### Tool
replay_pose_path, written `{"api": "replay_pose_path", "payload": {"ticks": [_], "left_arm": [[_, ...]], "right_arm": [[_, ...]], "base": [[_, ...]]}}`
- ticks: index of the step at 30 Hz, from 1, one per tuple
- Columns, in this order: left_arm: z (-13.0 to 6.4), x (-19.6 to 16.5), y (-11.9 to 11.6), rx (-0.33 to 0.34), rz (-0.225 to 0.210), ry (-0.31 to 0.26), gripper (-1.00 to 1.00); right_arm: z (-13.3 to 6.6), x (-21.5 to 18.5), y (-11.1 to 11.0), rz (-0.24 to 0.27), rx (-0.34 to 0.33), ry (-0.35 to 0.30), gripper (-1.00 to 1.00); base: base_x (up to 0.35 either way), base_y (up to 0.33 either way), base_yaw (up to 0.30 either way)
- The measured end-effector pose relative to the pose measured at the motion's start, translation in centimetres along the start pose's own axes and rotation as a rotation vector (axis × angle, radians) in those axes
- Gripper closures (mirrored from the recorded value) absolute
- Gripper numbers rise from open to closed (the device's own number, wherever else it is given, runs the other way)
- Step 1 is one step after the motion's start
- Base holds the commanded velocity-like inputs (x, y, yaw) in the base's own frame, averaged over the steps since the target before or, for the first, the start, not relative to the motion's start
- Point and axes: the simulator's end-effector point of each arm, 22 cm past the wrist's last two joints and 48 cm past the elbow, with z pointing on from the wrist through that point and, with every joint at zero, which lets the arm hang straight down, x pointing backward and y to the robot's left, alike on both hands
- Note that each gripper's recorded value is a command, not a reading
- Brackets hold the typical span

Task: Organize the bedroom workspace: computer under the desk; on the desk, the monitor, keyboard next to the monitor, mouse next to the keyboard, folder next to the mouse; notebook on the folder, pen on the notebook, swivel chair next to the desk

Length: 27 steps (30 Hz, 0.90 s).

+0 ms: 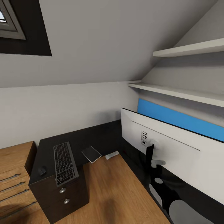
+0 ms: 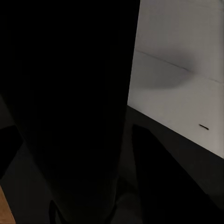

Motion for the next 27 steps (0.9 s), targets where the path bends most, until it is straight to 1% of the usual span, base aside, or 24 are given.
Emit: {"api": "replay_pose_path", "payload": {"ticks": [14, 20, 22, 23, 25, 27], "left_arm": [[0.00, 0.00, 0.00, 0.000, 0.000, 0.000, -1.00], [0.02, 0.02, -0.01, 0.000, 0.000, 0.001, -1.00], [0.02, 0.03, -0.01, 0.000, 0.000, 0.002, -1.00], [0.02, 0.04, -0.01, 0.000, 0.000, 0.002, -1.00], [0.02, 0.04, -0.01, 0.000, 0.001, 0.002, -1.00], [0.02, 0.03, 0.03, 0.000, 0.001, 0.002, -1.00]], "right_arm": [[0.00, 0.02, -0.01, 0.007, 0.000, 0.000, 1.00], [0.03, 0.02, 0.07, 0.004, -0.002, 0.000, 1.00], [0.03, -0.28, -0.03, 0.012, 0.001, -0.014, 1.00], [0.03, -0.37, 0.07, 0.007, -0.002, -0.017, 1.00], [0.03, -0.23, 0.00, 0.015, 0.001, -0.014, 1.00], [0.02, -0.39, 0.06, 0.010, -0.002, -0.019, 1.00]], "base": [[-0.001, 0.000, 0.000], [-0.189, -0.185, 0.000], [-0.229, -0.221, 0.000], [-0.229, -0.222, 0.000], [-0.229, -0.226, 0.000], [-0.229, -0.230, 0.000]]}}
